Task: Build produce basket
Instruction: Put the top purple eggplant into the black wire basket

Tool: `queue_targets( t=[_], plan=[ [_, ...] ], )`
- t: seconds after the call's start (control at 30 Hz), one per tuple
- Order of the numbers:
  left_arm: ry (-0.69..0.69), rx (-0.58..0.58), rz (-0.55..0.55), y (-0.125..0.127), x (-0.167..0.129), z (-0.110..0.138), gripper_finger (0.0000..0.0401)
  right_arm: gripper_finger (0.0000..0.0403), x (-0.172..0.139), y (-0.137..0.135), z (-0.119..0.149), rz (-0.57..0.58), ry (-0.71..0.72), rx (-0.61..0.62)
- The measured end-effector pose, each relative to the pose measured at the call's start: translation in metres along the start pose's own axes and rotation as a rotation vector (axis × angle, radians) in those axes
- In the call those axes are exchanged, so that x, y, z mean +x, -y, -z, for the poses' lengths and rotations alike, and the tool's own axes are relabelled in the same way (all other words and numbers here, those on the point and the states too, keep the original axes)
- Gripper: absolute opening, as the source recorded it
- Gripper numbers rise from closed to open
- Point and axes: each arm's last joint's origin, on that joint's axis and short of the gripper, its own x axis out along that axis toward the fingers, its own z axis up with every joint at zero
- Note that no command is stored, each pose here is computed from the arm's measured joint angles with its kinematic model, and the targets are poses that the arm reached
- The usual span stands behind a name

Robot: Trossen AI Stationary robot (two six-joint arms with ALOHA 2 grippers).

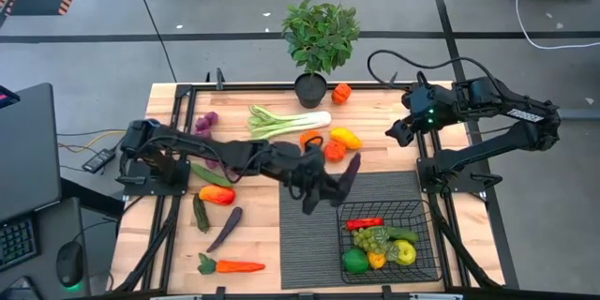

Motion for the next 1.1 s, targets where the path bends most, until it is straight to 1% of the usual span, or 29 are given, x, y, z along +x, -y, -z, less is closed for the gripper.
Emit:
queue_targets(
  t=[0.07, 0.13, 0.27, 0.47, 0.57, 0.7, 0.8, 0.93, 1.0, 1.1],
  plan=[
    [0.015, 0.044, 0.016, 0.003, 0.008, 0.007, 0.0128, 0.0348, -0.001, 0.0, 0.001, -0.027, -0.017, 0.039],
    [-0.009, 0.073, 0.007, 0.004, 0.015, 0.016, 0.0128, 0.0348, -0.003, 0.0, 0.001, -0.053, -0.024, 0.073],
    [-0.022, 0.085, 0.021, 0.002, 0.033, 0.034, 0.0128, 0.0348, -0.006, 0.0, 0.001, -0.084, -0.001, 0.125],
    [0.057, 0.094, 0.1, 0.002, 0.058, 0.053, 0.0128, 0.0348, -0.006, -0.001, 0.0, -0.094, 0.005, 0.129],
    [0.058, 0.097, 0.116, 0.003, 0.066, 0.062, 0.0128, 0.0348, -0.004, -0.002, -0.001, -0.093, -0.002, 0.138],
    [0.026, 0.116, 0.111, 0.002, 0.071, 0.073, 0.0133, 0.0348, -0.004, -0.004, 0.0, -0.107, -0.026, 0.144],
    [0.02, 0.158, 0.104, 0.002, 0.071, 0.074, 0.0159, 0.0348, -0.003, -0.004, 0.0, -0.118, -0.044, 0.144],
    [0.026, 0.18, 0.082, -0.003, 0.071, 0.071, 0.0224, 0.0348, -0.003, -0.004, 0.0, -0.114, -0.039, 0.142],
    [0.023, 0.156, 0.07, -0.008, 0.071, 0.069, 0.0257, 0.0348, -0.002, -0.005, -0.001, -0.106, -0.033, 0.134],
    [0.01, 0.092, 0.045, -0.015, 0.071, 0.067, 0.0294, 0.0348, 0.0, -0.006, -0.002, -0.101, -0.034, 0.088]
  ],
)
